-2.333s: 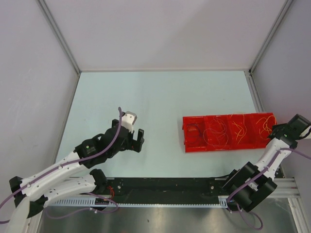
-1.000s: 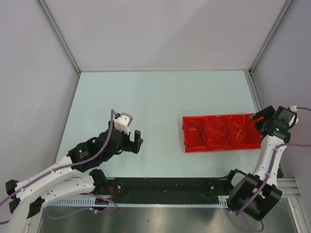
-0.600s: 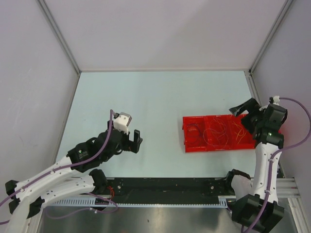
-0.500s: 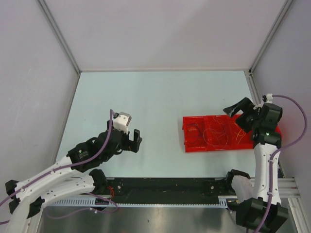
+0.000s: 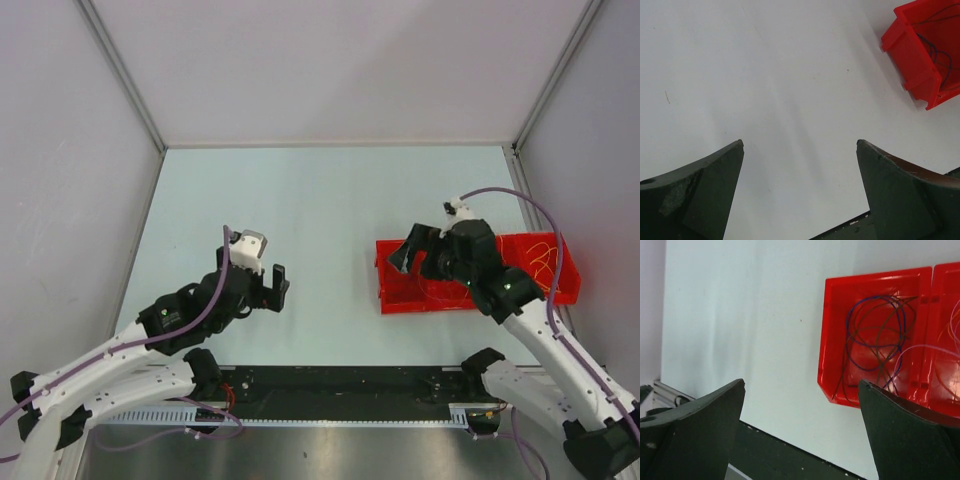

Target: Untangle the cables

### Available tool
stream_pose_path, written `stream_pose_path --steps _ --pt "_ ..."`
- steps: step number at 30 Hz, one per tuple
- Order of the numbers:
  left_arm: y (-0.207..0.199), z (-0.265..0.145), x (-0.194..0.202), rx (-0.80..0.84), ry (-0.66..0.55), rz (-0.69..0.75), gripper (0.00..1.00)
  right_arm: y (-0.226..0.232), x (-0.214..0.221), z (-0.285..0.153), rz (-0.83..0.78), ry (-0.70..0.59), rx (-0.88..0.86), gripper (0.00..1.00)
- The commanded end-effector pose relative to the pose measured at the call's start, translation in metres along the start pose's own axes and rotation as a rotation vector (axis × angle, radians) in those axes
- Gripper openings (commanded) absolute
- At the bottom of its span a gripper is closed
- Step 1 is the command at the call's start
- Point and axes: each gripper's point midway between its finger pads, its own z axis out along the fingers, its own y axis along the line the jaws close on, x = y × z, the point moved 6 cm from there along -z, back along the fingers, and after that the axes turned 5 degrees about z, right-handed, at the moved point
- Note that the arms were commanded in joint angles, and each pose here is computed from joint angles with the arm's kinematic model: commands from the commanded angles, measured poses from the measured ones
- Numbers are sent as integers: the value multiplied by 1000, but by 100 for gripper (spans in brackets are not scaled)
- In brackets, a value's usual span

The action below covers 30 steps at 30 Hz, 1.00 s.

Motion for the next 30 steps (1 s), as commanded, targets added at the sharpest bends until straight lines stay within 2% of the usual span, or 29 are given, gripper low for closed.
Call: stream_pose_path --steps 1,3,4,9,14,18,22,30 --pt "2 -5 -11 -20 -42 -36 100 11 7 -15 -42 -134 110 100" --pt "3 -5 -11 -21 -43 -36 100 16 29 -22 -90 -111 116 100" --pt "3 -5 -11 -23 -42 -35 100 12 27 -27 -56 -193 163 100" --pt "4 -7 -10 -30 -33 -48 100 2 51 -41 -94 -284 239 100" --pt "12 -21 -7 -46 -7 -68 100 1 62 -43 -62 -252 240 100" --pt "25 -35 -10 -70 -65 -109 100 3 64 -42 -39 -243 230 100" --pt "23 -34 -8 -35 -102 -112 100 1 61 -44 -45 -262 234 100" --pt "23 -31 -7 -53 -79 -100 100 -6 58 -48 -16 -291 256 100"
